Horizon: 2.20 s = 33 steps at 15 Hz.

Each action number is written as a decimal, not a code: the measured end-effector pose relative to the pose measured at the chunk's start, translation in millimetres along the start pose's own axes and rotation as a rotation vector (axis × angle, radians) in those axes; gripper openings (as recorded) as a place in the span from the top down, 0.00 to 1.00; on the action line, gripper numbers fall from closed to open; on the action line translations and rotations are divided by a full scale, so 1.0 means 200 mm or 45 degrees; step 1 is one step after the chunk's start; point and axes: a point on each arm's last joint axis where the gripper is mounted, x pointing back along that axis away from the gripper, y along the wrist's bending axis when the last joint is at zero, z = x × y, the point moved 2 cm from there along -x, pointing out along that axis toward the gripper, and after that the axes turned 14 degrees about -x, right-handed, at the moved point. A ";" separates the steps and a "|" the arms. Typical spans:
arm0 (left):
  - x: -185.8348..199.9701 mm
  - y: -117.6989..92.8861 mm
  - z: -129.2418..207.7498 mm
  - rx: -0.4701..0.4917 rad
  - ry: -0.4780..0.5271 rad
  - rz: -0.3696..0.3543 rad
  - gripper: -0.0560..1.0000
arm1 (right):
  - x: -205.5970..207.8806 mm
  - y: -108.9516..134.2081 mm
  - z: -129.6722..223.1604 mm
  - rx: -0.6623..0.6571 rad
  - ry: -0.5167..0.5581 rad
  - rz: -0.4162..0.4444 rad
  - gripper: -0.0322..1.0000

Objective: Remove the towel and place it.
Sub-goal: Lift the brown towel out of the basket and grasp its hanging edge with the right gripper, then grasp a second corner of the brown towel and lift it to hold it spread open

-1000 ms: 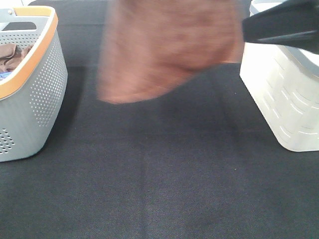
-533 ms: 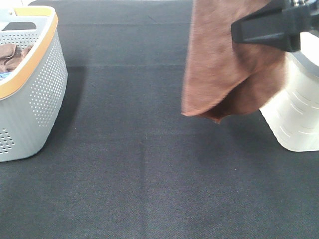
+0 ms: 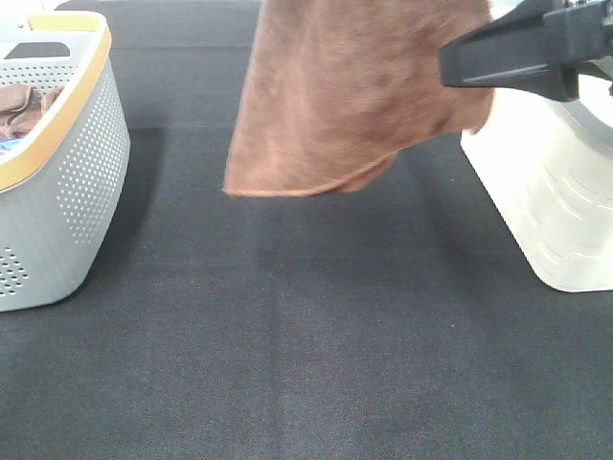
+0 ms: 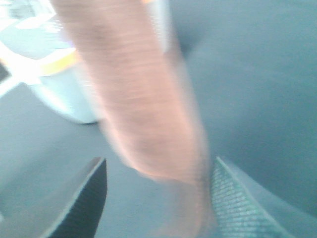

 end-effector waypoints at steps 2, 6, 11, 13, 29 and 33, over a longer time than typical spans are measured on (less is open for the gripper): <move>0.00 0.00 0.00 0.000 0.000 0.000 0.95 | 0.00 0.03 -0.01 0.009 -0.030 -0.066 0.41; 0.00 0.00 0.00 0.000 0.000 0.000 0.95 | 0.00 0.03 -0.02 0.039 -0.039 -0.065 0.44; 0.00 0.00 0.00 0.000 0.000 0.000 0.95 | 0.00 -0.04 -0.01 0.087 -0.016 0.104 0.40; 0.00 0.00 0.00 0.000 0.000 0.000 0.95 | 0.00 -0.05 -0.01 0.070 -0.015 0.122 0.38; 0.00 0.00 0.00 0.000 0.000 0.000 0.95 | -0.08 -0.06 0.01 -0.024 0.040 0.037 0.57; 0.00 0.00 0.00 0.000 0.000 0.000 0.95 | -0.09 -0.06 0.01 -0.042 0.043 0.031 0.80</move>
